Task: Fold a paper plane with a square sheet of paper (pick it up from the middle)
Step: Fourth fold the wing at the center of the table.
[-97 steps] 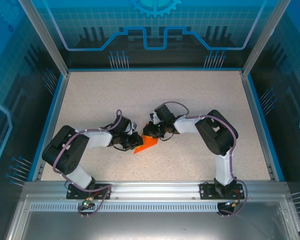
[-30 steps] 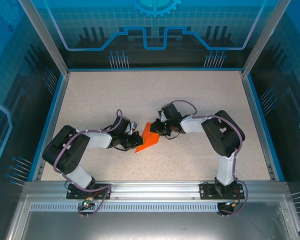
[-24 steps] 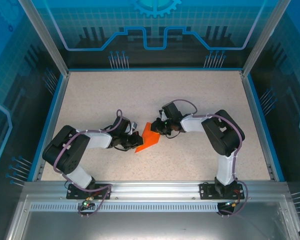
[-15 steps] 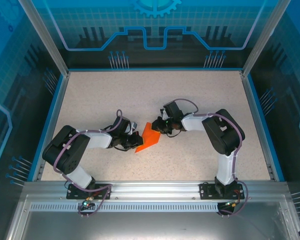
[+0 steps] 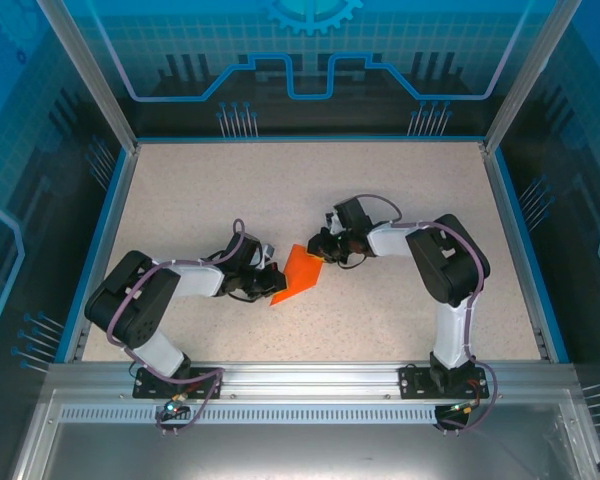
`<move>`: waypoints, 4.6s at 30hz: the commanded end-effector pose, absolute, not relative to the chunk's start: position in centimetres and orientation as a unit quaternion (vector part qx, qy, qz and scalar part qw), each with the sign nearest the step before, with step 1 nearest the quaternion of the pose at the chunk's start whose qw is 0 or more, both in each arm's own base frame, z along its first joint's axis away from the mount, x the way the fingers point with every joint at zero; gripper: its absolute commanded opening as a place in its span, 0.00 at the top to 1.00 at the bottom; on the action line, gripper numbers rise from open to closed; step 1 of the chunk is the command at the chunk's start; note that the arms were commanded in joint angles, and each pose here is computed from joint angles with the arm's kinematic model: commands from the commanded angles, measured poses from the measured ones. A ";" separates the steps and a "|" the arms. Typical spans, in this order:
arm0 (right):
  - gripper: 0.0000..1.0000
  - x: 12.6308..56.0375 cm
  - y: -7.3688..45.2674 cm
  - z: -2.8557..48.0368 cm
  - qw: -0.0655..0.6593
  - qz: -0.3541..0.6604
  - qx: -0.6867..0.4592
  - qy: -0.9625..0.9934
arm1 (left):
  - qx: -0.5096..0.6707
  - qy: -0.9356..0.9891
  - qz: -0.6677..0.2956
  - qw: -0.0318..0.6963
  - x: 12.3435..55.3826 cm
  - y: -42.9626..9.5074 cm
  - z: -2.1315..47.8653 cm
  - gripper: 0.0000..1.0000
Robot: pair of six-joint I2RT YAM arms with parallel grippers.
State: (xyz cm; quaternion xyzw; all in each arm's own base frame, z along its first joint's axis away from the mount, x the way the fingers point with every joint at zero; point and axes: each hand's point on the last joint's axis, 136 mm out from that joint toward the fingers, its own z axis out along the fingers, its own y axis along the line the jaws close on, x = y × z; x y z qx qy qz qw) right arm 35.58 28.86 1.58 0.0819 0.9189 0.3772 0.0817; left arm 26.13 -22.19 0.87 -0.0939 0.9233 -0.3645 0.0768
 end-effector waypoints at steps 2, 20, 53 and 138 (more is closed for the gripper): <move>0.81 38.1 25.2 -0.5 0.114 0.327 0.112 0.931 | -0.131 0.963 -0.234 0.015 21.6 -17.3 -4.8 0.97; 0.79 39.3 25.1 4.6 0.168 0.352 0.066 0.918 | -0.133 0.962 -0.238 0.017 21.5 -17.3 -4.7 0.97; 0.83 30.7 31.0 -0.2 0.100 0.358 0.051 0.927 | -0.133 0.963 -0.232 0.010 21.3 -17.2 -4.9 0.97; 0.82 29.0 34.8 0.8 0.064 0.399 0.029 0.914 | -0.214 0.920 -0.328 0.031 20.5 -20.6 -2.0 0.86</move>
